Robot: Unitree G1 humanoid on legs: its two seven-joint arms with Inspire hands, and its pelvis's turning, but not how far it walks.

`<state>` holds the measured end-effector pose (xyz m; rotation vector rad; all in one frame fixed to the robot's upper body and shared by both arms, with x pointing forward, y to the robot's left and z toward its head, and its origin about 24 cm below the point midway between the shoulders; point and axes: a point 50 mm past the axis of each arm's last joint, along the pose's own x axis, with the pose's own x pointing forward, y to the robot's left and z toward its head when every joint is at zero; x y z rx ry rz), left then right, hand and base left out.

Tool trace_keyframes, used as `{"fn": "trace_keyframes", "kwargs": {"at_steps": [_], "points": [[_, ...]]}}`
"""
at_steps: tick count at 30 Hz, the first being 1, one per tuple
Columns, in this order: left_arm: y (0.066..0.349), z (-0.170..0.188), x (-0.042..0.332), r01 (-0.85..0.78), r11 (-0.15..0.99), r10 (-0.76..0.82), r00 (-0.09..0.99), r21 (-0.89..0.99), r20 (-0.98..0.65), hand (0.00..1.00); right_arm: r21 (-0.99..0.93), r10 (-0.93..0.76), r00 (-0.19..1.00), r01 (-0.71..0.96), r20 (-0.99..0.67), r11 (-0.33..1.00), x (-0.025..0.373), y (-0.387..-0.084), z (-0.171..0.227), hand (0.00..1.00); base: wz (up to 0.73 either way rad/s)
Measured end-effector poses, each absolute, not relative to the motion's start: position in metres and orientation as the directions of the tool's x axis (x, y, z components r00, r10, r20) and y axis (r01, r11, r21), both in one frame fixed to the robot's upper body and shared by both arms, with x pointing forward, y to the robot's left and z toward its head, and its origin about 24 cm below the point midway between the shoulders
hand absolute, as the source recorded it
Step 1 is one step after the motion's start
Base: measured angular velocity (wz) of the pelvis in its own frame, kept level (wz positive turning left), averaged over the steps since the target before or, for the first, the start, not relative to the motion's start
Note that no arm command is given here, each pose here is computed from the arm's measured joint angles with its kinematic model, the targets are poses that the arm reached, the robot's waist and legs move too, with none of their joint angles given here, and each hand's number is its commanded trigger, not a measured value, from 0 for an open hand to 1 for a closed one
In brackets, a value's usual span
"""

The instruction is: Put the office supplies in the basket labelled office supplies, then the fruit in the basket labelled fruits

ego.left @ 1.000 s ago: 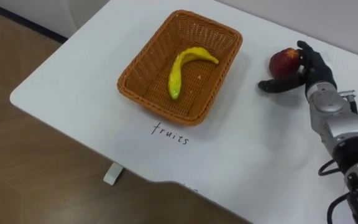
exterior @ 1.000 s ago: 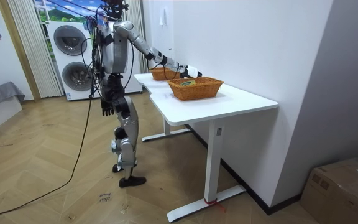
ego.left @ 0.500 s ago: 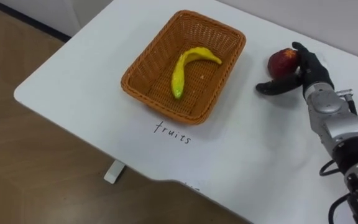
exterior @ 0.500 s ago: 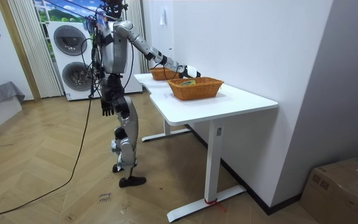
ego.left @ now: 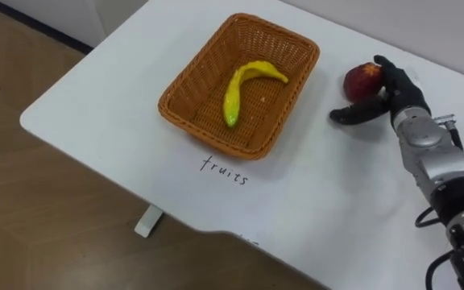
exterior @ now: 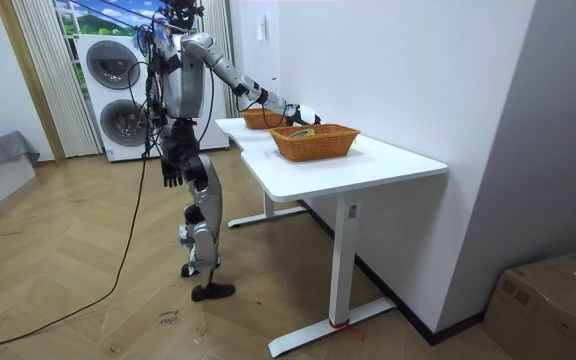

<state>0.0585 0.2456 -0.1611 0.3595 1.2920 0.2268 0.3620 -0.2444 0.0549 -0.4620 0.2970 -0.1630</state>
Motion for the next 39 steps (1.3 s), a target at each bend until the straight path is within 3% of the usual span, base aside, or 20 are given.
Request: {"fn": "trace_keyframes", "kwargs": {"at_steps": [39], "points": [[0.238,-0.163,0.061,0.08,0.916,0.364,0.251,0.394,-0.897,0.0,-0.379,-0.326,0.922,0.231,-0.208,0.896,0.369,-0.257,0.067,0.0,0.01]]}}
